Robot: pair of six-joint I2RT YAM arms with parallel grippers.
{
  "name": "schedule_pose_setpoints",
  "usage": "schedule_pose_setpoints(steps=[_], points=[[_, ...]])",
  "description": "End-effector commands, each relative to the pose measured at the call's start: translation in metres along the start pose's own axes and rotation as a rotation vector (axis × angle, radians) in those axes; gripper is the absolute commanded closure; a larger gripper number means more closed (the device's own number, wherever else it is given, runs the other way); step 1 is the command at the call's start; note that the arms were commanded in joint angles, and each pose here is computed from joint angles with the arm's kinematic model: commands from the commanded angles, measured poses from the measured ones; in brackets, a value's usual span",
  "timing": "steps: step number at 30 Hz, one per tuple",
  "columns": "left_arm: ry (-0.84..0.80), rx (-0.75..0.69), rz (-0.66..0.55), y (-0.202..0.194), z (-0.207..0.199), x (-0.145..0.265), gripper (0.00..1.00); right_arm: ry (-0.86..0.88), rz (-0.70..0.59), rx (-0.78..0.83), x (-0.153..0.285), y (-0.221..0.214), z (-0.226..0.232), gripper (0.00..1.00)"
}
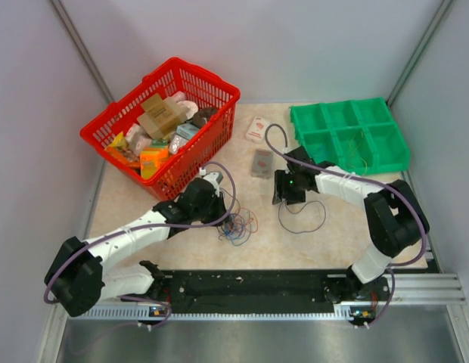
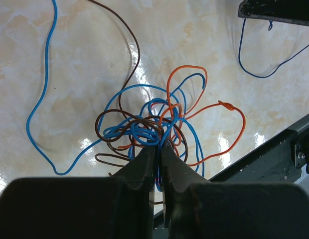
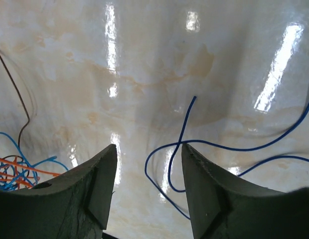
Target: Untangle the cables
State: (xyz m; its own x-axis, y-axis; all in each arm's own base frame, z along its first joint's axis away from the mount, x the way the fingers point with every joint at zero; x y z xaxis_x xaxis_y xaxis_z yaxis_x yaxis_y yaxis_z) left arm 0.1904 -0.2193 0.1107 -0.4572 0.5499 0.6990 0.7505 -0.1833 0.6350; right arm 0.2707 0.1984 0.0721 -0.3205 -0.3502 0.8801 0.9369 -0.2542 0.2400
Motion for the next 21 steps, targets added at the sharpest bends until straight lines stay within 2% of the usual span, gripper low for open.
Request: schedule_pose_setpoints(steps=[1,4,8,13,16,18,19,21], points=[[-0.031,-0.018,-0.049,0.016,-0.006,0.000,0.89,-0.037,-0.093,0.055,-0.009,0.013,0.018,0.47],[-0.025,-0.023,-0.058,0.017,-0.005,0.002,0.89,-0.122,-0.143,0.058,-0.015,0.013,0.017,0.51],[-0.015,-0.028,-0.058,0.015,-0.004,0.004,0.89,-0.240,-0.207,0.048,-0.023,0.009,0.014,0.72],[-0.014,-0.025,-0.060,0.013,-0.002,0.004,0.89,-0.366,-0.217,0.089,-0.037,-0.003,0.014,0.78],[-0.019,-0.024,-0.066,0.015,-0.003,0.005,0.89,-0.387,-0.205,0.120,-0.042,-0.012,0.019,0.74],[-0.016,-0.025,-0.074,0.016,-0.003,0.006,0.89,-0.400,-0.208,0.117,-0.044,-0.017,0.017,0.77],[-0.014,-0.026,-0.075,0.016,-0.003,0.006,0.89,-0.412,-0.215,0.117,-0.046,-0.018,0.015,0.80],[-0.011,-0.026,-0.076,0.015,-0.002,0.006,0.89,-0.374,-0.217,0.098,-0.049,-0.019,0.018,1.00]])
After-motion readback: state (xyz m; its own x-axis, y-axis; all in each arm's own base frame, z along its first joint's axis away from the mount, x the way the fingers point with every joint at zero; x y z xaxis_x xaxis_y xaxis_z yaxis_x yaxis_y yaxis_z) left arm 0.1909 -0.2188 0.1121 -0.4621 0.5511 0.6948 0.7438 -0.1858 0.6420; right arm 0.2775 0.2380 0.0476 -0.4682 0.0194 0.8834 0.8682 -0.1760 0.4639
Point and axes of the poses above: each gripper's point midway between its finger pads, its own x axis back along the fingers, its own z axis along the line the jaws close on, y = z × x, the point moved 3 cm from there along x, back along the fingers, and after that the axes turned 15 degrees about -x, right-handed, at the moved point
